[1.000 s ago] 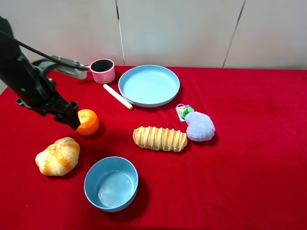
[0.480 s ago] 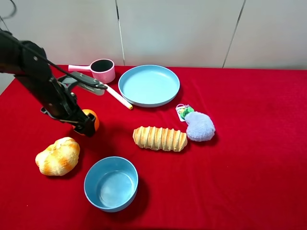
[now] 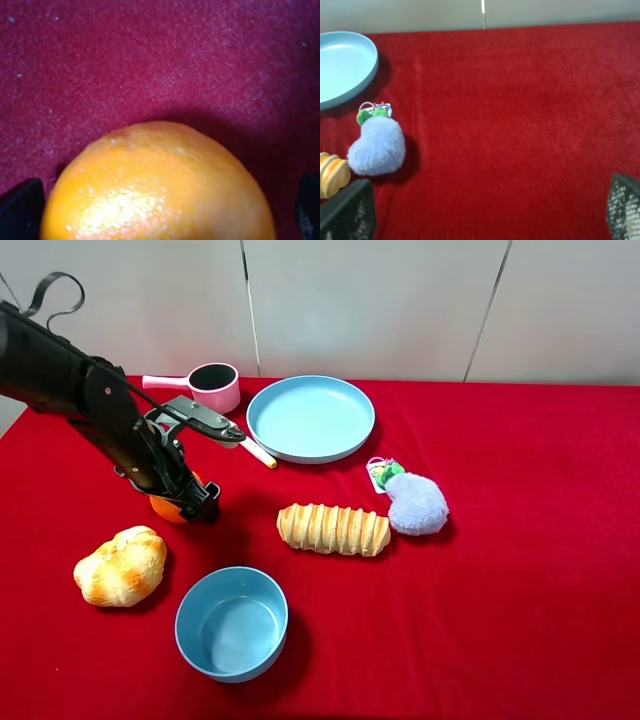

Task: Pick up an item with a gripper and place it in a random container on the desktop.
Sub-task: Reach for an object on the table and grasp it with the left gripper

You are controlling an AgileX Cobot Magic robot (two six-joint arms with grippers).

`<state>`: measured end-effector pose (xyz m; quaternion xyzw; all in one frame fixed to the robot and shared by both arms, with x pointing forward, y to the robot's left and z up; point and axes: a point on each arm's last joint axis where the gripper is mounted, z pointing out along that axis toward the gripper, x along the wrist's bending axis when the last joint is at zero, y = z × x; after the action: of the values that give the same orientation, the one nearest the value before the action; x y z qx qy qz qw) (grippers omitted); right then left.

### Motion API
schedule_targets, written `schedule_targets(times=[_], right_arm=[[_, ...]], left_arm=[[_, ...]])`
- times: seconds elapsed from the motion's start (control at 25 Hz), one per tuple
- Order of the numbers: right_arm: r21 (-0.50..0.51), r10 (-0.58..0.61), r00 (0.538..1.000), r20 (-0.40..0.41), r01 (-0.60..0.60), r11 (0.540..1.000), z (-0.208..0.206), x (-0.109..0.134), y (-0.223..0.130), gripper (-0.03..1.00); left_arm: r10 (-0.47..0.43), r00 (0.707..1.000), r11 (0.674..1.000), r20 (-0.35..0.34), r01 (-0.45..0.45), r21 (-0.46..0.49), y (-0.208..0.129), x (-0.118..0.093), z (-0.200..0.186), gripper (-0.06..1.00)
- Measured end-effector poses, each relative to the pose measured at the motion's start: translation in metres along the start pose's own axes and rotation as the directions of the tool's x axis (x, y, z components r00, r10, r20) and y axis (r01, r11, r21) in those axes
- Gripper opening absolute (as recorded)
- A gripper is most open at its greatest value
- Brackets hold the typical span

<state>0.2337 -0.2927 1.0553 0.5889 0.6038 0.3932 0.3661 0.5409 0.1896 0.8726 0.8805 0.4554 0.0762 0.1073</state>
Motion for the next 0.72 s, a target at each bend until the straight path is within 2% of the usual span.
schedule_targets(times=[0.16, 0.24, 0.4, 0.72], right_arm=[[0.0, 0.0, 1.0, 0.0, 0.0, 1.0, 0.0, 0.0, 0.0, 0.69], [0.0, 0.0, 1.0, 0.0, 0.0, 1.0, 0.0, 0.0, 0.0, 0.69], [0.0, 0.0, 1.0, 0.0, 0.0, 1.0, 0.0, 0.0, 0.0, 0.69], [0.0, 0.0, 1.0, 0.0, 0.0, 1.0, 0.0, 0.0, 0.0, 0.69]], left_arm=[[0.0, 1.0, 1.0, 0.0, 0.0, 0.0, 0.0, 0.0, 0.0003, 0.97], [0.0, 1.0, 1.0, 0.0, 0.0, 0.0, 0.0, 0.0, 0.0003, 0.91], [0.0, 1.0, 1.0, 0.0, 0.0, 0.0, 0.0, 0.0, 0.0003, 0.72], [0.0, 1.0, 1.0, 0.0, 0.0, 0.0, 0.0, 0.0, 0.0003, 0.72]])
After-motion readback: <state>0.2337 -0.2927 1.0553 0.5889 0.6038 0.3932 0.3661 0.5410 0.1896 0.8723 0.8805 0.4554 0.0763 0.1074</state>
